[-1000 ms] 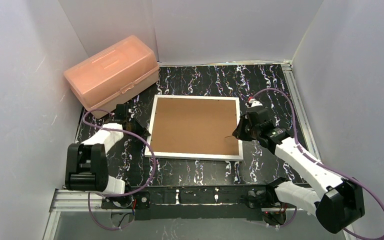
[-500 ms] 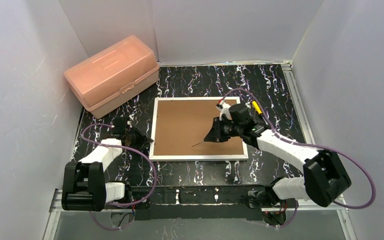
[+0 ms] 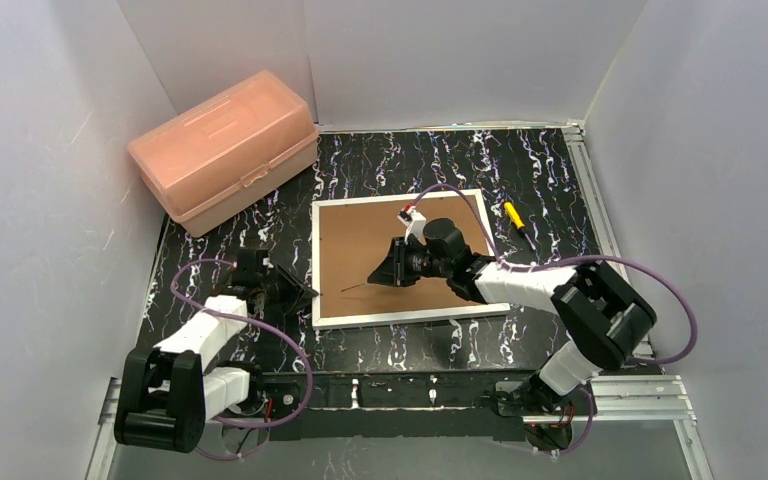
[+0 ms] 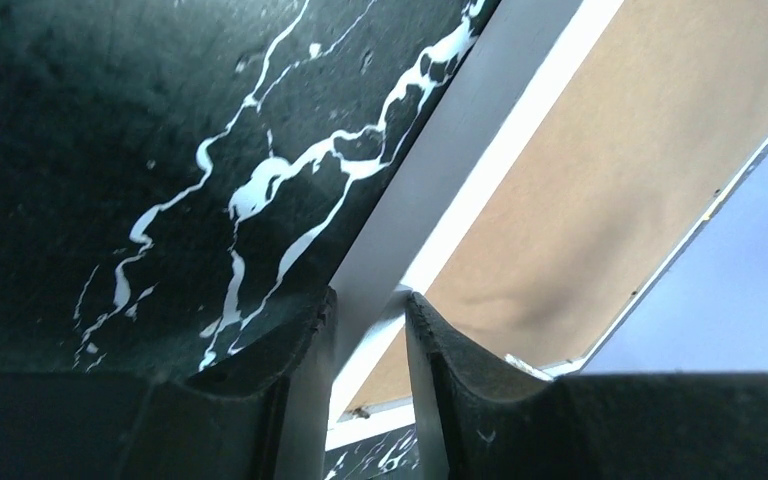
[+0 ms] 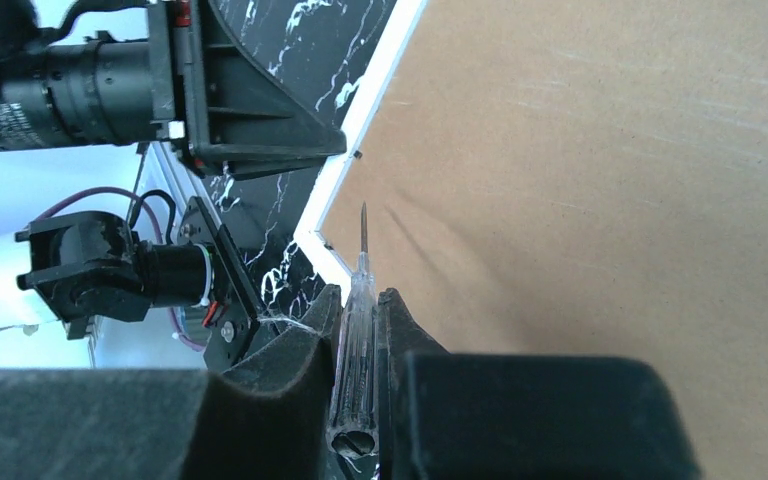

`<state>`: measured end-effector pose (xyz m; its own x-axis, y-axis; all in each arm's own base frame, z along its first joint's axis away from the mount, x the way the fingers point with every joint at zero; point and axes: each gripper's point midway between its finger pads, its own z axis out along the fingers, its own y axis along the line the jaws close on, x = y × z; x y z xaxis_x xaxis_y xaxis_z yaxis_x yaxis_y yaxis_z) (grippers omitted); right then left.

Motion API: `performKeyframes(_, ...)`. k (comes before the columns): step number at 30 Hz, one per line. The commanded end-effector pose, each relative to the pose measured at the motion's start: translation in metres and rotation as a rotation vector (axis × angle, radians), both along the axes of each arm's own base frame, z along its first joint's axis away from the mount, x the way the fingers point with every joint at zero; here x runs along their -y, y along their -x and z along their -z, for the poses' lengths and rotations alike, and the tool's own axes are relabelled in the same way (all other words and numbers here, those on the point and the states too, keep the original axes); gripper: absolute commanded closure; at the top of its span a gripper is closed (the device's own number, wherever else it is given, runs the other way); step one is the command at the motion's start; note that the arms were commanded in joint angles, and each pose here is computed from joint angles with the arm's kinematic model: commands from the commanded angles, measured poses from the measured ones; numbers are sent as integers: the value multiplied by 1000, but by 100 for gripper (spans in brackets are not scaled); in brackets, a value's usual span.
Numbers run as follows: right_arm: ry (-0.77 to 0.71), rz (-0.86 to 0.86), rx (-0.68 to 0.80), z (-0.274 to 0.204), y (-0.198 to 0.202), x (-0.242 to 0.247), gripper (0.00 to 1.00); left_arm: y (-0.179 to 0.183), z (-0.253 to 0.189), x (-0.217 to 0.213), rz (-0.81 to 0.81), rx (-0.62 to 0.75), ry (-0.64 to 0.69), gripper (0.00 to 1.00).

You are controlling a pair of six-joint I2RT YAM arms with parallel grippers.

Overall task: Take the photo out of the frame
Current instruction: Adjust the photo frame at the center of the board.

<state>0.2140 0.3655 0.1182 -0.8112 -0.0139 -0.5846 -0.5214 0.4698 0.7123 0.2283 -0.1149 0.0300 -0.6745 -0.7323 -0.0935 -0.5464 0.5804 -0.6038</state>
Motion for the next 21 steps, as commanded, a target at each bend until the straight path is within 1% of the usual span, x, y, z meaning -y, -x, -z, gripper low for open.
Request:
performKeyframes(1, -95, 1, 36, -17, -8, -23, 99, 20, 3, -10, 52, -47, -87, 70)
performKeyframes(5, -96, 7, 15, -8, -9, -27, 99, 6, -17, -1, 165, 43, -76, 67)
performKeyframes(7, -99, 5, 3, -4, -9, -29, 99, 2, -23, 5, 220, 70, -59, 62)
performKeyframes(11, -91, 11, -11, 4, -11, -32, 99, -6, -30, 12, 262, 114, -37, 58)
performKeyframes(17, -90, 23, -33, 16, -14, -35, 99, -12, -30, 15, 304, 140, -29, 62)
performKeyframes(21, -93, 22, -45, 22, -15, -38, 99, -11, -24, 13, 313, 130, -45, 64)
